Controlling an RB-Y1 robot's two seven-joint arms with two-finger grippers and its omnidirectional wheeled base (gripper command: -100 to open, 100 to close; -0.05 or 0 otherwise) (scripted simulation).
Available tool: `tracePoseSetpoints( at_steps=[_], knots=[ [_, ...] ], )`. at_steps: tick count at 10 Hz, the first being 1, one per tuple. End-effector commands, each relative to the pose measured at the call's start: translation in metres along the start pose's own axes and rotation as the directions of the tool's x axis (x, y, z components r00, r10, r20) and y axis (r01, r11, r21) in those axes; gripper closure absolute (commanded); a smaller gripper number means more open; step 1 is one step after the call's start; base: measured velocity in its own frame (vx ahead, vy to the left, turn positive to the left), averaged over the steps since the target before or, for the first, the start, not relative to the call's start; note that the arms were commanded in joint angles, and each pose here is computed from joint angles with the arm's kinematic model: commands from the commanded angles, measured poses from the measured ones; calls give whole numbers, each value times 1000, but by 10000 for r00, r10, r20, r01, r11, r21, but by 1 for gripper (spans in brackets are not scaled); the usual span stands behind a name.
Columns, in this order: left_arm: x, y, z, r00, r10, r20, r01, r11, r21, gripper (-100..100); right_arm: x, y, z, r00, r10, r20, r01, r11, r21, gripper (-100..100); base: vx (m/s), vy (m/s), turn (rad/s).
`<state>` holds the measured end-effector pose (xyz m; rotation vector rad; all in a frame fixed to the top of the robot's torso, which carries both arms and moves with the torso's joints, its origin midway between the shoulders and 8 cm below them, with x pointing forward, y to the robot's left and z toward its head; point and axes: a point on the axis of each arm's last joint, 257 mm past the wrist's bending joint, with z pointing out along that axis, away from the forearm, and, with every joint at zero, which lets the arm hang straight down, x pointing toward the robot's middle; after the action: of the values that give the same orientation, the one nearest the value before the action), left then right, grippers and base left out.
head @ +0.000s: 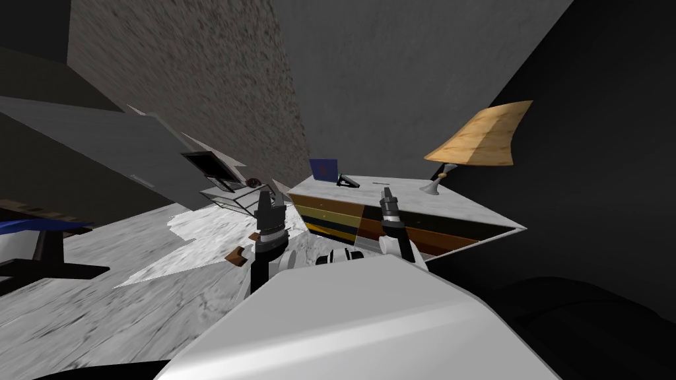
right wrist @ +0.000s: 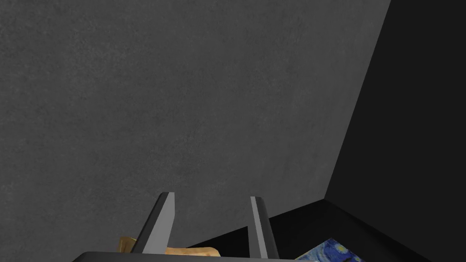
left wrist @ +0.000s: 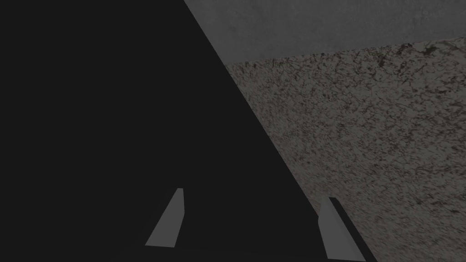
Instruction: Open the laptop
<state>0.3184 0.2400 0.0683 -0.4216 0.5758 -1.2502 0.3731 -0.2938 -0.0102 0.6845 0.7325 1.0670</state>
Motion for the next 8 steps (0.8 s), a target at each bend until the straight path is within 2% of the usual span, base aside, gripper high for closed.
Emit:
tracePoseSetpoints(
  at_steps=[1,4,7,8],
  knots=[
    [0,0,0,10000,-1,0,1,10000,-5,0,-4,-4,-2,9962,-669,-563,672,9977,49,-100,-11,90,70],
    [0,0,0,10000,-3,1,3,10000,-6,0,-22,-16,-8,9802,-1701,-1013,1746,9839,380,-100,-20,157,96],
    [0,0,0,10000,-5,2,5,10000,-6,0,-53,-32,-21,9515,-2822,-1227,2954,9493,1077,-100,9,253,139],
    [0,0,0,10000,-5,2,5,10000,-6,0,-55,-32,-21,9500,-2886,-1195,3014,9473,1082,-100,9,180,42]
  ],
)
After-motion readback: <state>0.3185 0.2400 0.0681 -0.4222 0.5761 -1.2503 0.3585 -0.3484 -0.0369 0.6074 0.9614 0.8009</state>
